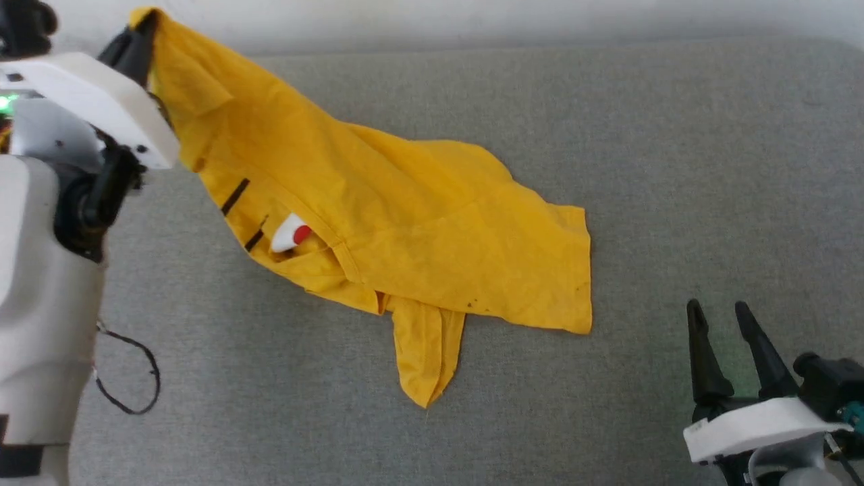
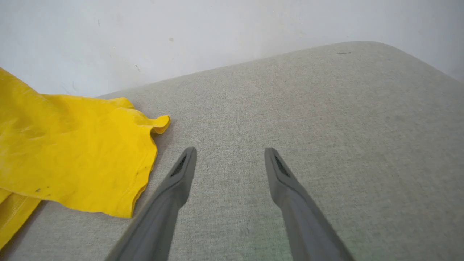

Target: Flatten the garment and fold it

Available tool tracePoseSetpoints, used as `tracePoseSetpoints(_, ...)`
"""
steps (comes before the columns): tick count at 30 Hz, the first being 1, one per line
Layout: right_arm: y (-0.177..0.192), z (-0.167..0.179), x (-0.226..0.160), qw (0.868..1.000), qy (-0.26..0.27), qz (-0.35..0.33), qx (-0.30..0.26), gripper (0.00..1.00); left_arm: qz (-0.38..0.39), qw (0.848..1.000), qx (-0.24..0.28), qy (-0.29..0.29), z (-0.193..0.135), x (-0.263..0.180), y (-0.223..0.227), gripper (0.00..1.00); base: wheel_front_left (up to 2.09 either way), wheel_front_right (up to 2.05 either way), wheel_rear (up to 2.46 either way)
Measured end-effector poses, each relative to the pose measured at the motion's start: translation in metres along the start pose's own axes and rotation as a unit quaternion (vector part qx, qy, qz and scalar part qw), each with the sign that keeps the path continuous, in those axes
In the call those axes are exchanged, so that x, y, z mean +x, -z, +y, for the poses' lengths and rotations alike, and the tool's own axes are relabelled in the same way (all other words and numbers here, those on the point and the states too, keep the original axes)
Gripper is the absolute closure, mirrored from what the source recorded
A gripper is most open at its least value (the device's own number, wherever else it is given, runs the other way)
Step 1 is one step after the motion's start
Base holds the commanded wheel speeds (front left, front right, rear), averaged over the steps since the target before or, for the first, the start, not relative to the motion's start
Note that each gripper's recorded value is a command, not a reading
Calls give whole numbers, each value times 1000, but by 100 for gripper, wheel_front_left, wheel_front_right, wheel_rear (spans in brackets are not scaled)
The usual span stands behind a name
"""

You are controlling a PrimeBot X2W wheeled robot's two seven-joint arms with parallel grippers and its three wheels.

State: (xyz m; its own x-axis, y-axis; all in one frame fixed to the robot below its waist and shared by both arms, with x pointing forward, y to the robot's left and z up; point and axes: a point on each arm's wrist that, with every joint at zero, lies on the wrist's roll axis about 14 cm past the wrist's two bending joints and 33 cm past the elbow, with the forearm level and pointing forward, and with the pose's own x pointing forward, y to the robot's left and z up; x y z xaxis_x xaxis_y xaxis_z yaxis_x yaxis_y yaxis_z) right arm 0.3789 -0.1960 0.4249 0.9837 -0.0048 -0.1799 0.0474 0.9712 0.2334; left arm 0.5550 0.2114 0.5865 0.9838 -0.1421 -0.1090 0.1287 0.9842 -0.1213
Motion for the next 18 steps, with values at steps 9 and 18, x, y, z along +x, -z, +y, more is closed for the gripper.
tracePoseSetpoints(9,18,-19,12,999,26,32,-15,0,40,998,-11,-38,33,45,65,0,0,0,0)
tracePoseSetpoints(18,22,-18,10,999,25,40,-14,0,-42,999,-26,-4,10,52,34,0,0,0,0)
